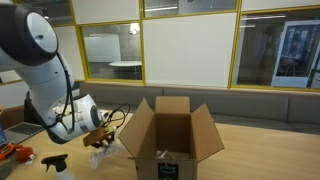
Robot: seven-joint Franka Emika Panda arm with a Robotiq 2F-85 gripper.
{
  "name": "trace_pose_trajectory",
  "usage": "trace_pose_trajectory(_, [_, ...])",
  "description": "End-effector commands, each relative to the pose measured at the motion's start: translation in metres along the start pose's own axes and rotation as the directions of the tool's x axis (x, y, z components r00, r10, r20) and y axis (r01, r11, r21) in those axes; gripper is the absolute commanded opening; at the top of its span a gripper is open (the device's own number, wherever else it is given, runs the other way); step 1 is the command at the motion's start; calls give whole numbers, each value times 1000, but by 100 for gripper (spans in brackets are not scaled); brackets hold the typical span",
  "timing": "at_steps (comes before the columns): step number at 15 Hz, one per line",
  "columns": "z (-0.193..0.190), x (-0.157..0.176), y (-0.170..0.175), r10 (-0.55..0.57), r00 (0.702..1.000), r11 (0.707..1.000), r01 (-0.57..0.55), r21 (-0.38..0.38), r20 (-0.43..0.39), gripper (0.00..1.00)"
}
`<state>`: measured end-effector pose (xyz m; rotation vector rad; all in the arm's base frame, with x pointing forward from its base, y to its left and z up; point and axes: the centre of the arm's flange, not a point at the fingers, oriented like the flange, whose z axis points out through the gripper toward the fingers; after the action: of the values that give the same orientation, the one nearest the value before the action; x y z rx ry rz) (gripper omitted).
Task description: Remove all the plastic bags and the spray bottle from the table and put them in the box
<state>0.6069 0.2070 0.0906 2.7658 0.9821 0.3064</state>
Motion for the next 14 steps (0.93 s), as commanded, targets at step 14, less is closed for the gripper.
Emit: trace_pose_trajectory(14, [-240, 37, 136, 81, 976, 893, -161, -420, -202, 11])
